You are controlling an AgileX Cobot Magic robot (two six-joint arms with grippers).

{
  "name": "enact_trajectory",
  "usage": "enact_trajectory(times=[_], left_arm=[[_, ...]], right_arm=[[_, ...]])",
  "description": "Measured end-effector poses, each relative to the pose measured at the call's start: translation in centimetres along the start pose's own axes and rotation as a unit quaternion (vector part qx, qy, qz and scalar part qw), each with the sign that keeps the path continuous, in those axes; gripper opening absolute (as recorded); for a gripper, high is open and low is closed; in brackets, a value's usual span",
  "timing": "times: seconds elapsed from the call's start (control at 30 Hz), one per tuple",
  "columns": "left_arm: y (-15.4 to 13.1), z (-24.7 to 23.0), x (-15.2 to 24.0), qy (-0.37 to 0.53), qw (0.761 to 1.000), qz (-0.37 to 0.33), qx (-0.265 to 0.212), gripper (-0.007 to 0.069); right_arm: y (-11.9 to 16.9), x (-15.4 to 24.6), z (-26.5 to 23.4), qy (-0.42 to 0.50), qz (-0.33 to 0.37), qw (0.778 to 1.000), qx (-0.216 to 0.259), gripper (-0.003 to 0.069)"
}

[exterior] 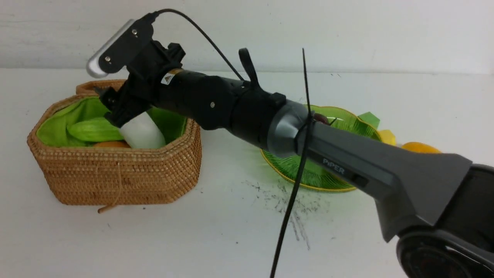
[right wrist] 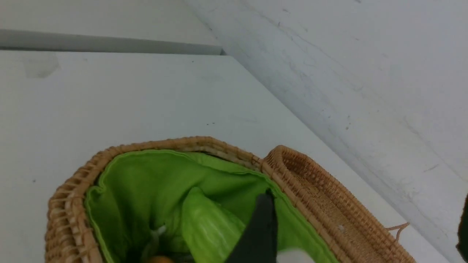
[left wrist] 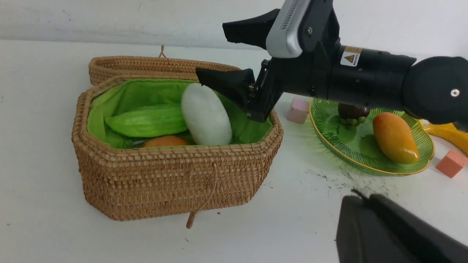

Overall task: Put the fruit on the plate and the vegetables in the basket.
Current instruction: Take a daikon with your right arm and place it on the basket on the left, then use the right arm to grab a banana and put it into the right plate

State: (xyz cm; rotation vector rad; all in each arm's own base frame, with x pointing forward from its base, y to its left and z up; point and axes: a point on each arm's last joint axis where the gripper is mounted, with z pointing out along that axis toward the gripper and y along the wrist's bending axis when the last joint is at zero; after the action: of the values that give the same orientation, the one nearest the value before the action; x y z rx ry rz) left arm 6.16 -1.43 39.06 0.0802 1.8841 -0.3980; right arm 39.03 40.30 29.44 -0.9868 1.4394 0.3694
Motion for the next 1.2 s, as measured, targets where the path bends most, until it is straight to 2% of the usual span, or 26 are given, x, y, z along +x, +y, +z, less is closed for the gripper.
enact_trajectory(times=[0.13,0.27,0.3,0.33,0.37,0.43,0.5,0.7,0.8,0.83,0.93,1.03,1.1,1.13,1.2], left_arm=[[0.0,0.0,0.0,0.001,1.0,-0.001,0.0,0.0006],[-0.2,0.0,0.1,0.008,1.0,0.0,0.011,0.0007],[-0.4,0.0,0.2,0.012,1.0,0.005,0.02,0.0007],[-0.4,0.0,0.2,0.012,1.0,0.005,0.02,0.0007],[-0.6,0.0,0.4,0.021,0.999,0.017,0.036,0.0007],[-1.1,-0.1,0.6,0.033,0.997,0.03,0.063,0.0007],[-1.6,-0.2,0.8,0.043,0.994,0.035,0.091,0.0007],[-3.1,-0.6,1.2,0.06,0.98,0.056,0.179,0.0008],[-3.8,-0.9,1.3,0.06,0.972,0.061,0.218,0.0011],[-3.9,-0.9,1.3,0.06,0.971,0.062,0.223,0.0012],[-4.2,-1.1,1.3,0.06,0.967,0.066,0.24,0.0015],[-4.2,-1.1,1.5,0.067,0.965,0.07,0.244,0.0017],[-4.2,-1.2,1.5,0.07,0.964,0.073,0.245,0.0019],[-4.2,-1.2,1.5,0.07,0.964,0.073,0.245,0.0019],[-4.2,-1.2,1.5,0.07,0.964,0.074,0.245,0.0021]], right_arm=[[0.1,-2.4,-2.0,0.022,0.009,0.998,-0.059,0.0605],[0.1,-6.0,-6.5,0.099,0.036,0.984,-0.144,0.041],[-0.1,-6.9,-8.1,0.134,0.037,0.977,-0.16,0.033],[0.0,-6.8,-8.2,0.141,0.042,0.975,-0.165,0.0316],[-0.5,-7.6,-10.4,0.194,0.033,0.965,-0.172,0.0202],[-1.2,-8.0,-12.8,0.262,0.024,0.951,-0.164,0.0063],[-2.1,-8.1,-14.5,0.312,0.018,0.939,-0.141,0.0003],[-5.2,-8.3,-17.4,0.373,0.022,0.927,-0.027,-0.0015],[-8.5,-7.1,-19.9,0.4,0.056,0.913,0.052,-0.0015],[-9.0,-7.1,-20.5,0.401,0.065,0.912,0.063,-0.0015],[-12.8,-4.2,-23.8,0.44,0.12,0.881,0.124,-0.0013],[-16.7,0.4,-26.8,0.489,0.187,0.833,0.18,-0.0008],[-19.8,4.8,-28.9,0.512,0.261,0.788,0.219,0.0007],[-19.8,4.9,-28.8,0.513,0.263,0.788,0.217,0.0009],[-22.6,9.5,-30.0,0.506,0.348,0.751,0.242,0.0052]])
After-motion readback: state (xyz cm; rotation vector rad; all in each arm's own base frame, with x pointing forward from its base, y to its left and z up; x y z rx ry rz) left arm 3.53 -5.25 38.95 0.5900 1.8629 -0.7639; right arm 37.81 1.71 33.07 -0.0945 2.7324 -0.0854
